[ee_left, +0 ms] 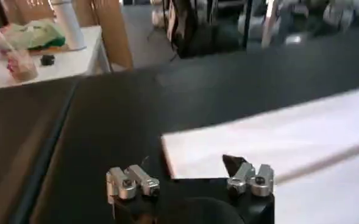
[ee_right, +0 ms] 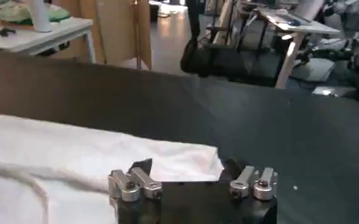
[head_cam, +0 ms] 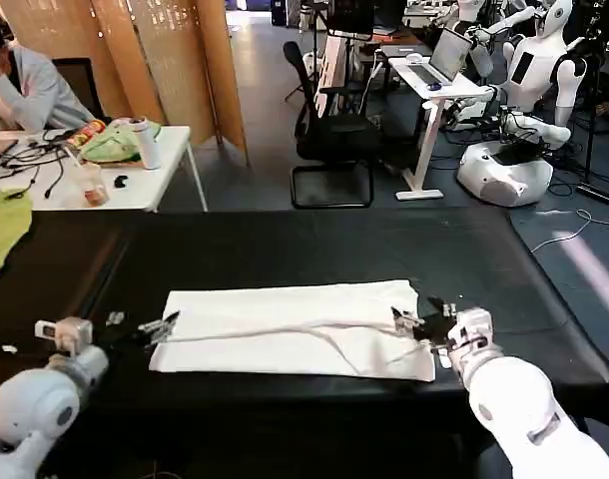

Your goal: Fold and organize the clothes.

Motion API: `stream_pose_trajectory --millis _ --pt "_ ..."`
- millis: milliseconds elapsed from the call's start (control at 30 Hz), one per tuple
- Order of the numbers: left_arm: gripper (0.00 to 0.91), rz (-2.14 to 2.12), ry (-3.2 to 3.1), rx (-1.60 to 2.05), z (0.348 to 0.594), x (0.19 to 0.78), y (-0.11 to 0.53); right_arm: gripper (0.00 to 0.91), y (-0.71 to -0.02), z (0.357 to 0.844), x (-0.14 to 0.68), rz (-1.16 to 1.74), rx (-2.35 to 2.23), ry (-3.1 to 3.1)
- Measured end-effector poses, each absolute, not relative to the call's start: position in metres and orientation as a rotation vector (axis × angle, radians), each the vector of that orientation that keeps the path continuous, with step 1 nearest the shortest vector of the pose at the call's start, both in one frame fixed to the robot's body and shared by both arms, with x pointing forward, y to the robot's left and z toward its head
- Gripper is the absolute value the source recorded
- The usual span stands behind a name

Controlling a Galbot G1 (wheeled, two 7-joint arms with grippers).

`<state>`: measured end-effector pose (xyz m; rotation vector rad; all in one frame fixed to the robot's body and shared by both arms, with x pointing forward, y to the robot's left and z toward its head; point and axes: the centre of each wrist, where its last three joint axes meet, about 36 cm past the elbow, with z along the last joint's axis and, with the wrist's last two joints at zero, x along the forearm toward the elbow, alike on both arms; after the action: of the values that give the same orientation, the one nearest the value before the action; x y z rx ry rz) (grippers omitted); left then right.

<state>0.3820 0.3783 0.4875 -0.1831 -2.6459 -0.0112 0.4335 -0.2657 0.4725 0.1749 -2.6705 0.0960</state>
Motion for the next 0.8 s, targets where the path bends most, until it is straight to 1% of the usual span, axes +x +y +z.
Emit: stream_pose_trajectory --millis 167,267,400,433,467,500,533,567,600,633,667,700,733,767,800 --pt "0.878 0.122 -2.652 -0.126 0.468 0.413 0.383 0.878 -0.266 0.454 0.465 0.049 0.131 -2.663" --pt "0.878 0.171 -2.629 -0.114 0.454 0.421 0.384 0.878 -0.268 0.446 0.476 0.027 0.107 -2.654" --pt "0.878 0.204 -2.608 -0.099 0.441 0.429 0.383 0.878 -0.269 0.433 0.485 -0.002 0.068 -2.629" --pt "0.673 0.212 -2.602 -0.095 0.438 0.431 0.384 0.868 -0.269 0.43 0.486 -0.011 0.061 -2.621" --pt "0.585 0.221 -2.598 -0.091 0.436 0.433 0.385 0.829 -0.268 0.428 0.487 -0.018 0.056 -2.615" --pt "0.429 0.228 -2.595 -0.09 0.434 0.435 0.385 0.77 -0.267 0.426 0.487 -0.024 0.053 -2.611" --pt "0.332 0.234 -2.592 -0.091 0.433 0.436 0.386 0.741 -0.266 0.424 0.488 -0.031 0.052 -2.608" --pt "0.146 0.242 -2.589 -0.093 0.432 0.436 0.386 0.614 -0.264 0.423 0.489 -0.037 0.053 -2.606" --pt "0.146 0.245 -2.587 -0.094 0.431 0.437 0.387 0.556 -0.263 0.422 0.489 -0.043 0.052 -2.605" --pt "0.098 0.247 -2.585 -0.093 0.43 0.438 0.387 0.41 -0.261 0.422 0.49 -0.047 0.052 -2.605" --pt "0.078 0.25 -2.583 -0.093 0.429 0.439 0.388 0.332 -0.26 0.421 0.49 -0.052 0.053 -2.604" --pt "0.029 0.253 -2.581 -0.095 0.428 0.439 0.388 0.205 -0.259 0.421 0.491 -0.055 0.052 -2.604" --pt "0.0 0.256 -2.577 -0.094 0.427 0.44 0.388 0.156 -0.258 0.42 0.491 -0.058 0.052 -2.604" --pt "0.0 0.259 -2.57 -0.094 0.426 0.44 0.388 0.088 -0.257 0.42 0.491 -0.06 0.052 -2.604" --pt "0.0 0.263 -2.562 -0.094 0.424 0.441 0.388 0.078 -0.256 0.419 0.492 -0.06 0.049 -2.603"
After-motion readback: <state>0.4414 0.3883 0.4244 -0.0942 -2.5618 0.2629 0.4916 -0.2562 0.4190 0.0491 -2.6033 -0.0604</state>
